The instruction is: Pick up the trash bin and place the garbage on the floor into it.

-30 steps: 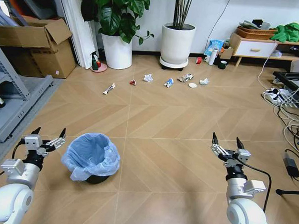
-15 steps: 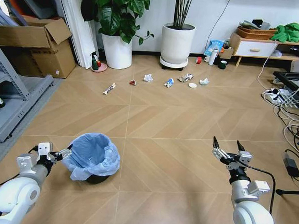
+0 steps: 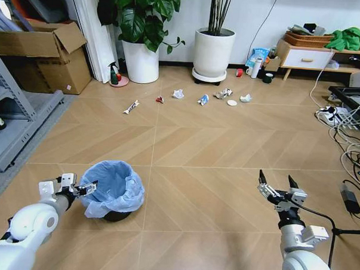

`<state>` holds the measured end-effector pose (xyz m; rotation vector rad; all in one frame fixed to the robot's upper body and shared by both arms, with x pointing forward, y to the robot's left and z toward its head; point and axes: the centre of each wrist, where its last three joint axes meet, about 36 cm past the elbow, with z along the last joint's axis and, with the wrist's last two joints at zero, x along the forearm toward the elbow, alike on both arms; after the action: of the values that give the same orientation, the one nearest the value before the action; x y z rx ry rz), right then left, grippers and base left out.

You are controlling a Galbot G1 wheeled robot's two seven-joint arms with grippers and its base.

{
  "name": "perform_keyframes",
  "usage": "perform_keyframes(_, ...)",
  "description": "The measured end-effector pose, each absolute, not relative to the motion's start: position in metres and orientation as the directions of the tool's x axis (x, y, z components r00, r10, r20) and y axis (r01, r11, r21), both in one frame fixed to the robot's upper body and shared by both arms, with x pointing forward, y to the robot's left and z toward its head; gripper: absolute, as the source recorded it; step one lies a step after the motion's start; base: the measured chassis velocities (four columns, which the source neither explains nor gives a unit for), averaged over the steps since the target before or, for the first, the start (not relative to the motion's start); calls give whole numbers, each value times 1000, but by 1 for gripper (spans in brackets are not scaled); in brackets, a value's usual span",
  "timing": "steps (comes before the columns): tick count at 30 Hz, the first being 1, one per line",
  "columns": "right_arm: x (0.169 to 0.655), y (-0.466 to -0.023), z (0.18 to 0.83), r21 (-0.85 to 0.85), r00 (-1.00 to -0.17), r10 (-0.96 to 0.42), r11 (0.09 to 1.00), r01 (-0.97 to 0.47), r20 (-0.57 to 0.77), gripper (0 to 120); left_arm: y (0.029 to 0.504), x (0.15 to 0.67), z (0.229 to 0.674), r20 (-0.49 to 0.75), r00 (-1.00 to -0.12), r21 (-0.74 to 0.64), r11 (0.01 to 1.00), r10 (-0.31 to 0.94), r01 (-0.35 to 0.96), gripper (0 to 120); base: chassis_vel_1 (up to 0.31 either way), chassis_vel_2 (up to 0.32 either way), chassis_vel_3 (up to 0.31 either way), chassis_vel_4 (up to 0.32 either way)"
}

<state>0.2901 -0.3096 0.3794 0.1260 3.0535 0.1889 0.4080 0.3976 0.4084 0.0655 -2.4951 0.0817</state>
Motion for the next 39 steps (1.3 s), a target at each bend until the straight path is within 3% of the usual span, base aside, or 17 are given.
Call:
perform_keyframes(19,285,-312,381,114,-992,88,990,78,-89,100,401,419,405,613,-790,-78,996,7,-52,3,0,0,0,0)
perform_keyframes(30,283,-316,376,81,-992,78,994,70,-102,100,403,410,414,592,-806,-101,991,-8,-84,0,0,0,0,0)
perform_keyframes(39,280,-323,367,81,-993,59,995,51,-104,100,405,374,481,322,-945,-156,981,-60,-116,0,0,0,0,0)
